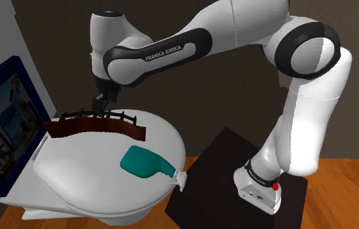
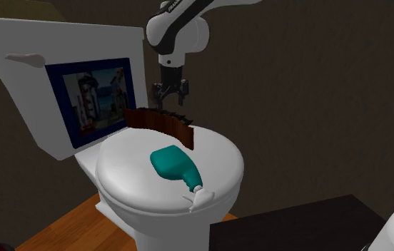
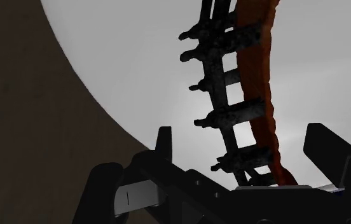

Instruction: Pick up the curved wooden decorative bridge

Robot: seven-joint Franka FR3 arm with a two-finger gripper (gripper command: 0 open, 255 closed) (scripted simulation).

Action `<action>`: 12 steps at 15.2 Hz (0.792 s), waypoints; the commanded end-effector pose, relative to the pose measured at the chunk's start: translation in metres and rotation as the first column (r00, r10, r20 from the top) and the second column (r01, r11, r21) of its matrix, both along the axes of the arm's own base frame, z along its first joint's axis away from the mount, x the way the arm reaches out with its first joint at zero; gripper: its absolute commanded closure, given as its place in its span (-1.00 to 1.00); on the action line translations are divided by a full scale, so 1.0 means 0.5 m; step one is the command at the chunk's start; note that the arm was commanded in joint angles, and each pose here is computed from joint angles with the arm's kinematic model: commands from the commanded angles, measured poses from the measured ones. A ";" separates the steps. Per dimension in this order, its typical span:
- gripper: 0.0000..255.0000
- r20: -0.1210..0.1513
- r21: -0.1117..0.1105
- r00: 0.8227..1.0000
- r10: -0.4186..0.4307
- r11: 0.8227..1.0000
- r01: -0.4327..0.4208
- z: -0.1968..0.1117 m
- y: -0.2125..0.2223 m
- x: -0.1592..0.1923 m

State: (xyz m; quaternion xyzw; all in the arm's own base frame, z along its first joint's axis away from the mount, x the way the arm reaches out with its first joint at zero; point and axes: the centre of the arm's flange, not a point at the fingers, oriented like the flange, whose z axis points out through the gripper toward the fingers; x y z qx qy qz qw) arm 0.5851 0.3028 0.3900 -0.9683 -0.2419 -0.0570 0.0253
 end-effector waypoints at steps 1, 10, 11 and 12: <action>-1.00 0.010 0.006 1.000 0.023 1.000 -0.023 -0.019 0.043 0.026; -1.00 0.015 0.008 0.999 0.034 0.999 -0.034 -0.108 0.063 0.037; -1.00 0.015 0.008 0.999 0.034 0.999 -0.034 -0.108 0.063 0.037; -1.00 0.015 0.008 0.999 0.034 0.999 -0.034 -0.108 0.063 0.037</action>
